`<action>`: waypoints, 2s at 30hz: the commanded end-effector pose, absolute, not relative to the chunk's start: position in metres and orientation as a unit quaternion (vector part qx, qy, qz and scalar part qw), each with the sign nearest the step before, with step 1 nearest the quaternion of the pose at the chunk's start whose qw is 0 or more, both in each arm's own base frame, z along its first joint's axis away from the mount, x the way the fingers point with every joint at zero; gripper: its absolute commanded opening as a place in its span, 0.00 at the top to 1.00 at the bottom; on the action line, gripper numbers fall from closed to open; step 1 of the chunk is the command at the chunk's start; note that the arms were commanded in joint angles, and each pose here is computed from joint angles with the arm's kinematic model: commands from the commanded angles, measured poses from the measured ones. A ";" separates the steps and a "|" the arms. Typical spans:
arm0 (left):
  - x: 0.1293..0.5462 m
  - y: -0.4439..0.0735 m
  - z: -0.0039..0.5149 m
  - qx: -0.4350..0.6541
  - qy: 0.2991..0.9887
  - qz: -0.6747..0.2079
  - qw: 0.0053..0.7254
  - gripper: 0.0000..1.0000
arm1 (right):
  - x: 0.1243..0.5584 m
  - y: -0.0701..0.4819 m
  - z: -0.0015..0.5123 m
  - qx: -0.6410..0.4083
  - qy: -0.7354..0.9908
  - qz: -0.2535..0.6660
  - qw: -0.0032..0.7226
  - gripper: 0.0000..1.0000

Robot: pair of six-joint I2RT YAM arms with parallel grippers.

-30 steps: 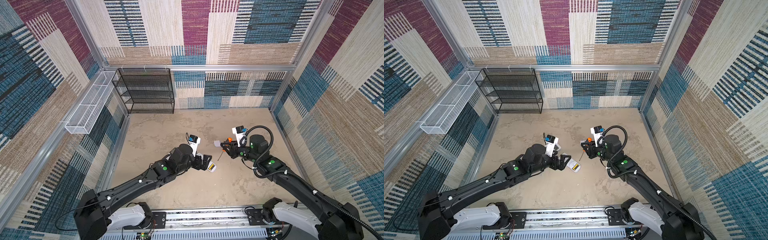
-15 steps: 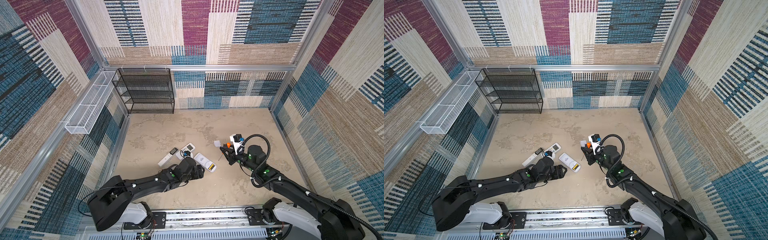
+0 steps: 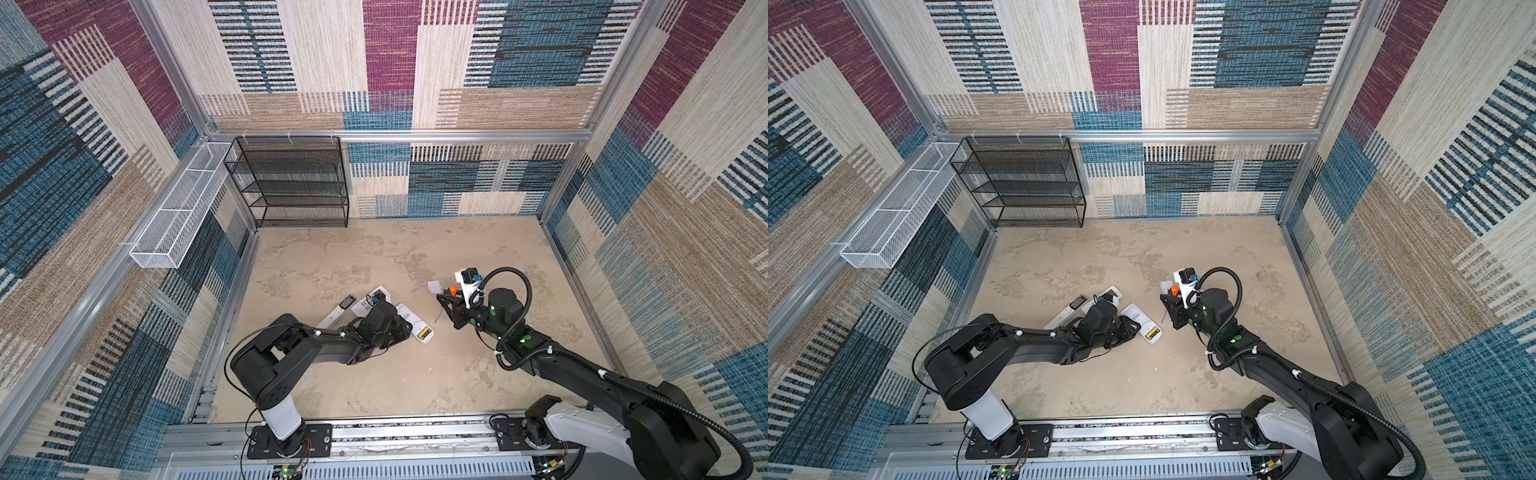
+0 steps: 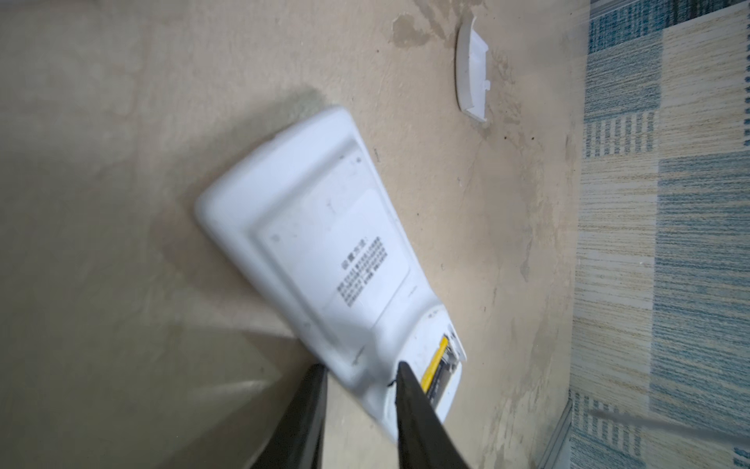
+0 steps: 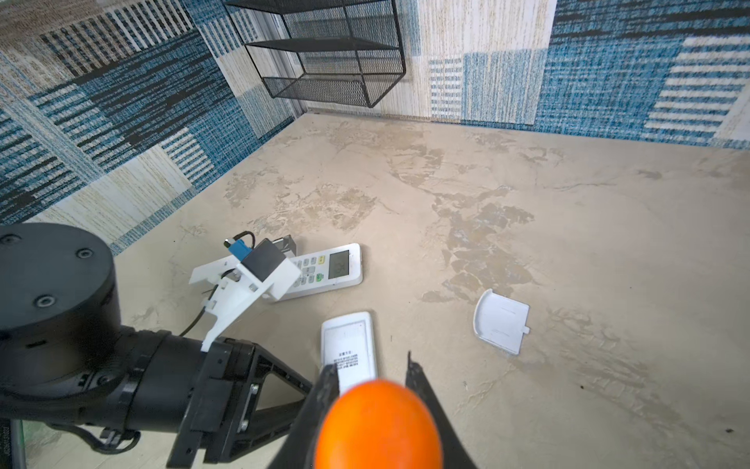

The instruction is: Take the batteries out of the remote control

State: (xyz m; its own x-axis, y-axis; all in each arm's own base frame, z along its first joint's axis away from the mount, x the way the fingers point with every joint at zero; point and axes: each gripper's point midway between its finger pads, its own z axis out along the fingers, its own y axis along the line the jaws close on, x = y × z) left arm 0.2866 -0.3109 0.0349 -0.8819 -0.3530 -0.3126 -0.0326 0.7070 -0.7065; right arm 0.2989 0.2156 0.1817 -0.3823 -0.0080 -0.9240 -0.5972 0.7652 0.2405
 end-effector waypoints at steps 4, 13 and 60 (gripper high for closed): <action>0.295 -0.332 0.053 -0.096 0.877 -0.417 0.221 0.69 | 0.309 0.217 0.186 -0.166 0.785 0.287 0.523 1.00; 0.291 -0.331 0.043 -0.096 0.885 -0.406 0.204 0.65 | 0.316 0.218 0.171 -0.168 0.800 0.254 0.516 1.00; 0.291 -0.330 0.025 -0.097 0.892 -0.405 0.175 0.73 | 0.319 0.223 0.141 -0.208 0.810 0.186 0.515 1.00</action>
